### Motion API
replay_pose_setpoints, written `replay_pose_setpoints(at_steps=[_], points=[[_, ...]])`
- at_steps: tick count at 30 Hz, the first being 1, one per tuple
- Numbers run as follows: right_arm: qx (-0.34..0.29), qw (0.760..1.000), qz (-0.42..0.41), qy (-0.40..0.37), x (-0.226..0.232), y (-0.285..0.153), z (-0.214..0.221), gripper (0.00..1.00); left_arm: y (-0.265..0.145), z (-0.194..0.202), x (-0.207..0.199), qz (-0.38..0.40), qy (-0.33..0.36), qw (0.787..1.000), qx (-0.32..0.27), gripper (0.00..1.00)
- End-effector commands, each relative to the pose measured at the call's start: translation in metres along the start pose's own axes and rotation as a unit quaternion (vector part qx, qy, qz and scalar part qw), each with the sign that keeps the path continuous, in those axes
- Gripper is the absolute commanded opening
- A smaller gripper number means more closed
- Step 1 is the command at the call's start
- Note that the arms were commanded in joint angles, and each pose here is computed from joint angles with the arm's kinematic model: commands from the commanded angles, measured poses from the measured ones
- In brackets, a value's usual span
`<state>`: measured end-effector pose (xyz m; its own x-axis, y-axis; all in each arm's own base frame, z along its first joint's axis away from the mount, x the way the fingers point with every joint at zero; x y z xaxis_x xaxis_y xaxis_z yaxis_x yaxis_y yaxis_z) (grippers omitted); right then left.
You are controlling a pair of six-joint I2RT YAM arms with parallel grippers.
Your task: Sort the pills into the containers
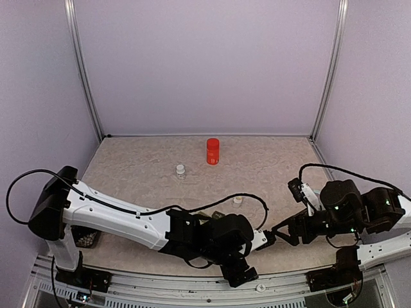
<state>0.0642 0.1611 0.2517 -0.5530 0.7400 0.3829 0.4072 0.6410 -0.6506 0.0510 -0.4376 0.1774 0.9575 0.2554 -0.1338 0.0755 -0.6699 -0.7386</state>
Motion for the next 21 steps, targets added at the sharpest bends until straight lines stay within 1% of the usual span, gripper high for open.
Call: replay_pose_setpoints(at_steps=[1,5,8,9,12,15,18,21], points=[[-0.022,0.996,0.070,0.044,-0.015,-0.017,-0.001,0.73,0.017,0.003,-0.010,0.028,0.080,0.995,0.051,0.90],[-0.023,0.996,0.071,0.038,-0.015,-0.014,-0.001,0.74,0.033,0.003,-0.023,0.050,0.110,0.990,0.069,0.82],[-0.031,0.997,0.066,0.037,-0.014,-0.016,-0.002,0.74,0.046,0.005,-0.032,0.029,0.135,0.987,0.083,0.78],[-0.041,0.997,0.060,0.037,-0.014,-0.020,-0.004,0.74,0.064,0.010,-0.037,0.005,0.152,0.983,0.100,0.72],[-0.043,0.996,0.062,0.037,-0.016,-0.022,-0.003,0.74,0.066,0.006,-0.040,0.015,0.158,0.983,0.096,0.66],[-0.046,0.996,0.061,0.039,-0.018,-0.024,-0.003,0.74,0.065,0.002,-0.047,0.017,0.167,0.982,0.085,0.65],[-0.053,0.996,0.059,0.041,-0.018,-0.027,-0.003,0.74,0.072,0.003,-0.054,0.016,0.178,0.980,0.092,0.64],[-0.059,0.996,0.055,0.044,-0.019,-0.030,-0.004,0.74,0.079,0.004,-0.055,0.006,0.181,0.978,0.103,0.61]])
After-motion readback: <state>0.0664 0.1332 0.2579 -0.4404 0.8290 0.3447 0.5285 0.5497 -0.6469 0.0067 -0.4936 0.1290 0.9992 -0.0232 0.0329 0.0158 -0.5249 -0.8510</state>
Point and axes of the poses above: each gripper's point midway between its finger pads, its own y axis out along the fingers, its own x axis along the line the jaws close on, z = x × y, the point moved 10 cm from there along -y, back along the fingers
